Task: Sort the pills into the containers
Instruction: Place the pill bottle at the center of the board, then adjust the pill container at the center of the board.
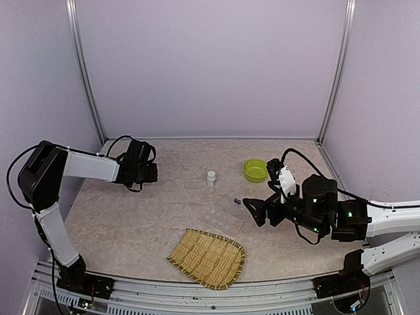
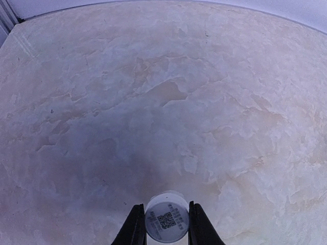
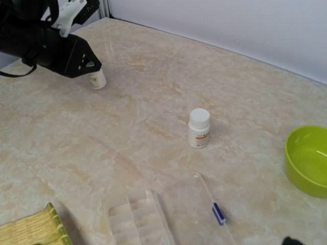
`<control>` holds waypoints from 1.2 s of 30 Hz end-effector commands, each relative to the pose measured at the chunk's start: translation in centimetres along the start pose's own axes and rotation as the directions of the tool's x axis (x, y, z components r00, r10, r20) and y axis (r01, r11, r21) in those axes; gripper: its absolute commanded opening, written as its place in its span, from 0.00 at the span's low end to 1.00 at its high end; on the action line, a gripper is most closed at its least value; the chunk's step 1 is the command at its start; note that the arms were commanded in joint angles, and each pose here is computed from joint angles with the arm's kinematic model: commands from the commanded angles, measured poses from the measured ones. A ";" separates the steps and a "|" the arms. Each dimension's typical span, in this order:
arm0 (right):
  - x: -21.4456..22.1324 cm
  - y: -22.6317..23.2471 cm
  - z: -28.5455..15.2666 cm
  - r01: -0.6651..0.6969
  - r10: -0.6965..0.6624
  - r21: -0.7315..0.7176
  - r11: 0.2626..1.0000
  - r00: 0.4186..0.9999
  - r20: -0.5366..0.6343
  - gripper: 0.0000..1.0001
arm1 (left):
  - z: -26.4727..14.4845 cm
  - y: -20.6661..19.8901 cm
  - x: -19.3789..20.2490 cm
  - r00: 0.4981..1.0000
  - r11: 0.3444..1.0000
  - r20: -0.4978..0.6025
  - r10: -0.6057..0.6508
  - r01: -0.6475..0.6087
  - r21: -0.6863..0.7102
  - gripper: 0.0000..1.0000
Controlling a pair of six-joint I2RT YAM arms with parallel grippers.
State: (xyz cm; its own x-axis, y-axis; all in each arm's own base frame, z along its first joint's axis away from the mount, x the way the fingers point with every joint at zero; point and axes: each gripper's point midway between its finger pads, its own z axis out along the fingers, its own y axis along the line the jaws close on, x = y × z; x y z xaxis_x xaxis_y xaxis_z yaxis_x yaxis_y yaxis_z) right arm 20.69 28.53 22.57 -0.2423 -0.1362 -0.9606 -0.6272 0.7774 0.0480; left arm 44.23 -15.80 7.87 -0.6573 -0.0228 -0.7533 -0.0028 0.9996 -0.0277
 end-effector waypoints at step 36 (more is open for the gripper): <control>1.0 -2.5 -0.7 -0.043 0.045 0.087 0.995 0.999 -0.025 1.00 | -6.3 -17.6 -3.9 0.985 0.879 0.103 0.140 -0.172 0.445 0.99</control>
State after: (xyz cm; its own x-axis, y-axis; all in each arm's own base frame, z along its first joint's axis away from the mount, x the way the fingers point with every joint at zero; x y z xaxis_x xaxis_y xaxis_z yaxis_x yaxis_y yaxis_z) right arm 21.32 27.18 22.37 -0.2626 -0.1289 -0.9563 -0.5815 0.8120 0.0503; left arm 42.50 -29.65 16.25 -0.5735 0.0429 -0.8181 0.3519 0.9147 -0.1988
